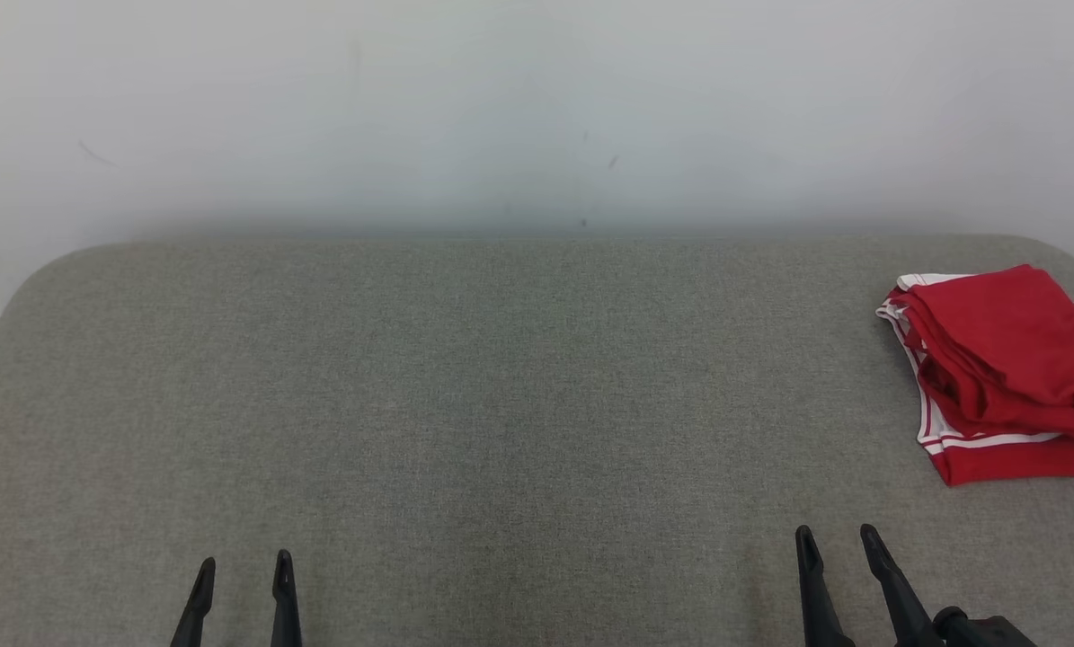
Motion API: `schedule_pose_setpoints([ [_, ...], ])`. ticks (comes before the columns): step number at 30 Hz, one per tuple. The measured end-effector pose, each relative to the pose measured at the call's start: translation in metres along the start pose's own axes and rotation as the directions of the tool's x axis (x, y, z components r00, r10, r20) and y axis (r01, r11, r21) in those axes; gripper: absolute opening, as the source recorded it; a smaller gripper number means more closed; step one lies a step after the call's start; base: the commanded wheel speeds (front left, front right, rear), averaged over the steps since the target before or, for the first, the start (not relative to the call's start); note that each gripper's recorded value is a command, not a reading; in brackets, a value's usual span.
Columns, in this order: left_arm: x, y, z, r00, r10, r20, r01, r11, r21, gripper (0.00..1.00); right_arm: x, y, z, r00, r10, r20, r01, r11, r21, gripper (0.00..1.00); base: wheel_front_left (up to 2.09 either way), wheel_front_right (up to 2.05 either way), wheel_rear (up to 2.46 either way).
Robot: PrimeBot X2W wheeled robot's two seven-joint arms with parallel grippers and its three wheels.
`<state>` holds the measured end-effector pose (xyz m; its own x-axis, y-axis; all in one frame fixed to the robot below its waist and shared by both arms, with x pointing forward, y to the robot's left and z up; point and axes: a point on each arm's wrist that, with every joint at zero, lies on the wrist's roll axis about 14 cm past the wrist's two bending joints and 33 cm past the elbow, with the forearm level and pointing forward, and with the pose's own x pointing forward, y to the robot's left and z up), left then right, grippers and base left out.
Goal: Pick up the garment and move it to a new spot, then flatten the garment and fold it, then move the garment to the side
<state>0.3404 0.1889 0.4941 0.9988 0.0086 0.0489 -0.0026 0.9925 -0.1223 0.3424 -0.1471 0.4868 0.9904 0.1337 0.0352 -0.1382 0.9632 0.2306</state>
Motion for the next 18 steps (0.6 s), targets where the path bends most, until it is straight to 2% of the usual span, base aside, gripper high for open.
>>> schedule_pose_setpoints([
  [15, -0.0002, 0.0026, 0.0015, 1.000, 0.012, 0.005, -0.012, 1.000, -0.003, 1.00, 0.0002, -0.0006, -0.0002, 1.000, -0.002, -0.001, 0.002, 1.000, 0.000, 1.00, 0.00, 0.00, 0.00],
  [16, 0.0000, 0.0035, 0.0022, 1.000, 0.018, 0.007, -0.018, 1.000, 0.008, 0.00, 0.0001, -0.0006, -0.0004, 1.000, -0.002, -0.001, 0.002, 1.000, 0.000, 0.00, 0.00, 0.00, 0.00],
  [18, -0.0022, 0.0042, -0.0041, 1.000, 0.021, -0.014, -0.021, 1.000, 0.004, 0.00, -0.0012, -0.0018, -0.0052, 1.000, -0.006, -0.017, 0.006, 1.000, 0.001, 0.00, 0.00, 0.00, 0.00],
])
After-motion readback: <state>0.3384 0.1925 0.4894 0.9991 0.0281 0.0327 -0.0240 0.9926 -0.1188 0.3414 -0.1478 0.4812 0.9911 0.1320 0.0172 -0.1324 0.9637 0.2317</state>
